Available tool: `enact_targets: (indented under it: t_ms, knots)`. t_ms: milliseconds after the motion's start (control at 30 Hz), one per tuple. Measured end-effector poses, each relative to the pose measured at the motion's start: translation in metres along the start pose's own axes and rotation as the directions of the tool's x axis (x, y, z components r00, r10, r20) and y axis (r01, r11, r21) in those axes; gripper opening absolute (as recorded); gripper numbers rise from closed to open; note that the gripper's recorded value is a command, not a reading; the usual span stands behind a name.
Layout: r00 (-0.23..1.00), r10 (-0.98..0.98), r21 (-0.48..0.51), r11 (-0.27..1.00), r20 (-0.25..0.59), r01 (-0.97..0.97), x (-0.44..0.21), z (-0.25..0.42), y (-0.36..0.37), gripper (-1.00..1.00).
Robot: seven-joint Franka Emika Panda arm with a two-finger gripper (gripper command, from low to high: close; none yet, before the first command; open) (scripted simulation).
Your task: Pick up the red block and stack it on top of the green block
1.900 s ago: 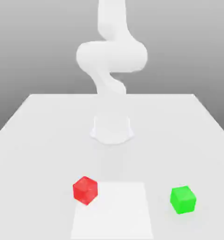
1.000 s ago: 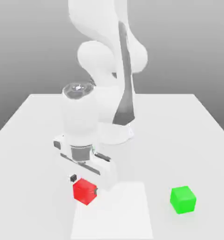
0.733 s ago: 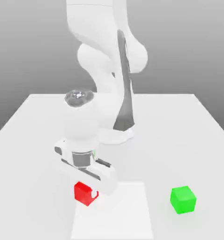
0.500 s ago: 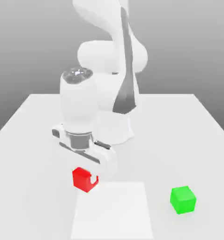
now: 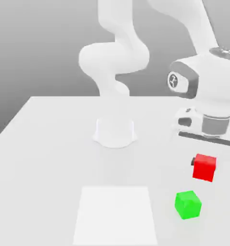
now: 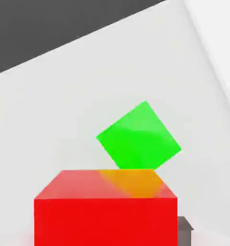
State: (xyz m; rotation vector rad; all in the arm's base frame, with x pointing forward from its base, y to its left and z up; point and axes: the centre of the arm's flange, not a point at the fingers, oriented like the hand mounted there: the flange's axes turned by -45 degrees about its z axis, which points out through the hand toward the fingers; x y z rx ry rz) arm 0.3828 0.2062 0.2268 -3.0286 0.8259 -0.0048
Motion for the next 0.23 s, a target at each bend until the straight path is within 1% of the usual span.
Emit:
enact_targets:
  t_ms: [100, 133, 233]
  knots:
    - [1.000, 0.020, -0.001, 1.000, -0.001, -0.020, 0.006, 0.032, 0.003, -1.00]
    - [1.000, 0.020, -0.001, 1.000, 0.000, -0.020, 0.005, 0.041, 0.004, 1.00]
    - [1.000, 0.020, -0.001, 1.000, 0.000, -0.020, 0.005, 0.041, 0.004, 1.00]
